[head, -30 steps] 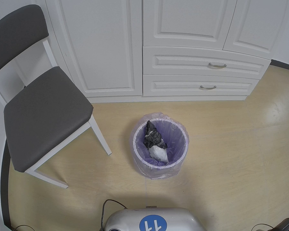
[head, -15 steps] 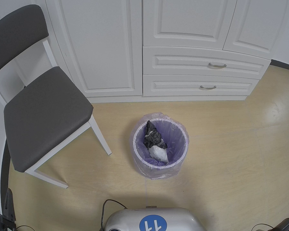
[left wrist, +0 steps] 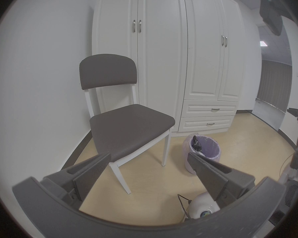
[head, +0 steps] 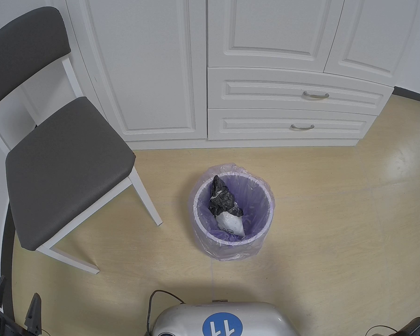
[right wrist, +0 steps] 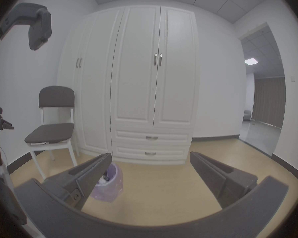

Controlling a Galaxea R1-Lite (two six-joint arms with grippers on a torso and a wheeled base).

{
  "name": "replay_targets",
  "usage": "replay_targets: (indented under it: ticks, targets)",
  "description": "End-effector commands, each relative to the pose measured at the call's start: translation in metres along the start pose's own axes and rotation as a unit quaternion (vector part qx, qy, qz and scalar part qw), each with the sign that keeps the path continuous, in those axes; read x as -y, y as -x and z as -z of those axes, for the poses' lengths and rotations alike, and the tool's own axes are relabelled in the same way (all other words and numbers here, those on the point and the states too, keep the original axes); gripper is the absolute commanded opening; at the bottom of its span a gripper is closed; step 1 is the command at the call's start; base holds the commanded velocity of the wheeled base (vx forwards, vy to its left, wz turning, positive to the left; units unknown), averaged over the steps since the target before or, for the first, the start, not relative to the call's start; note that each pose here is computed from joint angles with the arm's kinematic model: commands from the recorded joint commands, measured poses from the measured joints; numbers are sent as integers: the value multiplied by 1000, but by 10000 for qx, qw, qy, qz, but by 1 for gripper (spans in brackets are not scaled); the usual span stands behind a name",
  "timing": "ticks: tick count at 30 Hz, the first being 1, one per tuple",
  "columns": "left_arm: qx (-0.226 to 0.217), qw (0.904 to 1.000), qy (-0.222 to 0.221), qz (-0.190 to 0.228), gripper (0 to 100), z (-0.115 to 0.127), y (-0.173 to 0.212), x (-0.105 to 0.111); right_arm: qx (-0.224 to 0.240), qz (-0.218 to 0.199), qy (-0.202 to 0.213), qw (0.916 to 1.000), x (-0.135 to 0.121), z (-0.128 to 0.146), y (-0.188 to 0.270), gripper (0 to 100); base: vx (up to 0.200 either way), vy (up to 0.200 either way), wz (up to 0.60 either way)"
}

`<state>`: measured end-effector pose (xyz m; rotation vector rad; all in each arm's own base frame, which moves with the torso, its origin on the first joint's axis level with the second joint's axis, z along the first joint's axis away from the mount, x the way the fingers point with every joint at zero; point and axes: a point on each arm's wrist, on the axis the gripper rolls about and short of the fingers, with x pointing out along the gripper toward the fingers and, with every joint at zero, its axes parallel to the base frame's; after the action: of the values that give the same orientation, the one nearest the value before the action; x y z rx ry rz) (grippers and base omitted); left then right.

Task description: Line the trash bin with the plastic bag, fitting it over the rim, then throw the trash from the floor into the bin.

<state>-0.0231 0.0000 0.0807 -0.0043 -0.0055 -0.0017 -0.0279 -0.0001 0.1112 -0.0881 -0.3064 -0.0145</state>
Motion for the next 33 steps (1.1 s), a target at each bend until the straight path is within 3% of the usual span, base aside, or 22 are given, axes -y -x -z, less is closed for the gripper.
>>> replay_targets:
  ticks: [1,9,21,26,33]
  targets:
    - [-43,10000,-44,53,100,5,-1,0,-404,-39,-39,9992,-1,13,1,100,0,0,0]
    - [-43,10000,-44,53,100,5,-1,0,-1226,-103,-21,9924,-3,30,4,100,0,0,0]
    - [-35,10000,-59,53,100,5,0,0,-1409,-224,-214,9895,-4,32,5,100,0,0,0]
    - [-43,10000,-52,53,100,5,-1,0,-1441,-91,-497,9883,-3,34,5,100,0,0,0]
    - [-43,10000,-59,53,100,5,-1,0,-1445,3,-506,9882,-3,34,5,100,0,0,0]
